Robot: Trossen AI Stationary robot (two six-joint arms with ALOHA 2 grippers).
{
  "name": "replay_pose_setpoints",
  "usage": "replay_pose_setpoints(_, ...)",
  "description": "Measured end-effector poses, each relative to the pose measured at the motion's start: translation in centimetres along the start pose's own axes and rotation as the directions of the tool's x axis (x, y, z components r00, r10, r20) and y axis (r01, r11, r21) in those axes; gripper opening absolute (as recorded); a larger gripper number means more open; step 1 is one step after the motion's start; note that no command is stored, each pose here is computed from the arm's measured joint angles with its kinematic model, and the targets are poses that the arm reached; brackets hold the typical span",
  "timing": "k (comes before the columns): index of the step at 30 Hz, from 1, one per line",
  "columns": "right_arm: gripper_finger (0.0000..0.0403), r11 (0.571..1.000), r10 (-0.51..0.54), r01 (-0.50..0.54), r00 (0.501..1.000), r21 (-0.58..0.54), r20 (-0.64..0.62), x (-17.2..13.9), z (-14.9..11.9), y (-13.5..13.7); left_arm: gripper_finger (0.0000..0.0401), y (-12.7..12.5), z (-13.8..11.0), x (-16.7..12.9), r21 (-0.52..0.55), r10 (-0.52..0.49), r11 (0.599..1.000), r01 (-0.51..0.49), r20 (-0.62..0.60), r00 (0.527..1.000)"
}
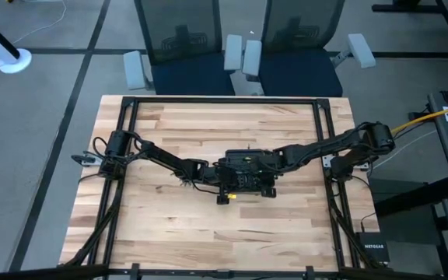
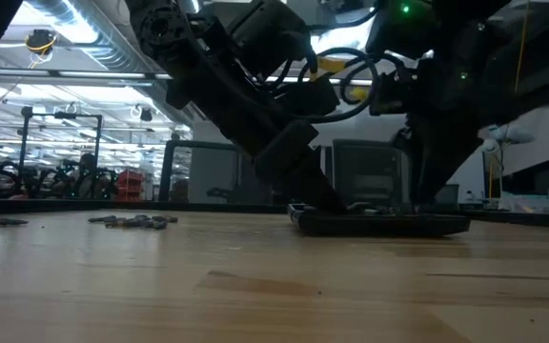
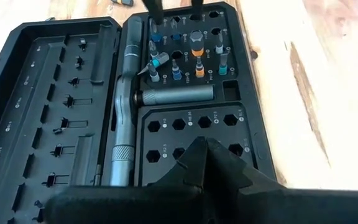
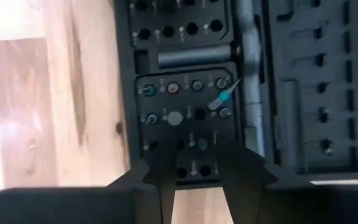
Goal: Prefit tool cases
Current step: Remove the blue socket bit from the black prefit tool case
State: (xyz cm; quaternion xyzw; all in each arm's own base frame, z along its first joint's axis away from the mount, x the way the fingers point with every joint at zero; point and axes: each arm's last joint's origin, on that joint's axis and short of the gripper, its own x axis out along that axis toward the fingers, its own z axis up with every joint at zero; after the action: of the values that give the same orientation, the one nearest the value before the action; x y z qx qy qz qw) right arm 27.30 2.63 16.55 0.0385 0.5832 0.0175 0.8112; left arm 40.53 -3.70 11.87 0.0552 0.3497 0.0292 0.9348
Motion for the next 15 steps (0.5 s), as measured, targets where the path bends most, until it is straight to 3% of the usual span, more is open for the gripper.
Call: replay_pose_setpoints(15, 0.0108, 1.0, -0.001, 0.0, 0.998, -0.027, -0.058, 1.8, -0.1, -0.1, 0.0, 0.0, 0.0, 0.0, -0.004, 0.001, 1.0, -0.001, 0.0, 1.0)
